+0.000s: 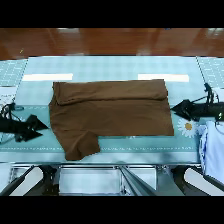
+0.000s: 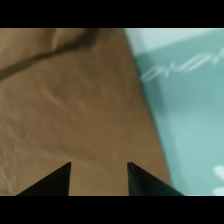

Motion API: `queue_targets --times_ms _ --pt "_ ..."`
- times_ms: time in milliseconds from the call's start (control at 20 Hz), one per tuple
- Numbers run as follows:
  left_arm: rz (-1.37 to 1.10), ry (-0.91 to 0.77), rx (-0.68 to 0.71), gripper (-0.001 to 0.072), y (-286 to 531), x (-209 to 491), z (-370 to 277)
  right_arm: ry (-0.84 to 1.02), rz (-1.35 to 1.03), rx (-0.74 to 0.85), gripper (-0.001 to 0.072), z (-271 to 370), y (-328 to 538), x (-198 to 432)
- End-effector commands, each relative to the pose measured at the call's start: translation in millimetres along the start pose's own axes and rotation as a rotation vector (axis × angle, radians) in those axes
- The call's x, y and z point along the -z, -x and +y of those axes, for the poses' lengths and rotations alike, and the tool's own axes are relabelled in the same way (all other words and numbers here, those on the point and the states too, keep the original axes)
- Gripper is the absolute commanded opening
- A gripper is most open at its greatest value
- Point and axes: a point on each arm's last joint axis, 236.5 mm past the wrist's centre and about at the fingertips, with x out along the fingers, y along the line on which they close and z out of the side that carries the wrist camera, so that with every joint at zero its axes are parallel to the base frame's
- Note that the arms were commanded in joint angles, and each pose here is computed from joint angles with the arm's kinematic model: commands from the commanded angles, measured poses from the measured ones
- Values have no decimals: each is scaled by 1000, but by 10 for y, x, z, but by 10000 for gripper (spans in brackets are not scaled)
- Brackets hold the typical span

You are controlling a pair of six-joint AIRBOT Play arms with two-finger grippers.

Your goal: Fold the shirts.

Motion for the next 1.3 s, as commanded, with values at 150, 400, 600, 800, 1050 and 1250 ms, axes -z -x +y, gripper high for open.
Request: queue_targets --times_ms 150,400,600,800,1050,1250 --pt "14 51 127 504 -543 378 -94 -32 -24 -52 412 -1 -115 293" --pt "-25 -5 109 503 -683 304 -232 -40 -33 -66 412 31 -113 272" --pt "10 -103 114 45 -811 384 -369 -52 -58 -58 412 -22 -57 197" --pt "61 -175 135 20 -758 512 -400 -156 -55 58 412 -515 150 226" --pt "40 -168 139 20 -725 444 -407 -263 86 179 412 -820 128 668" --pt "36 -163 139 20 -725 434 -408 -288 113 160 412 -824 61 696"
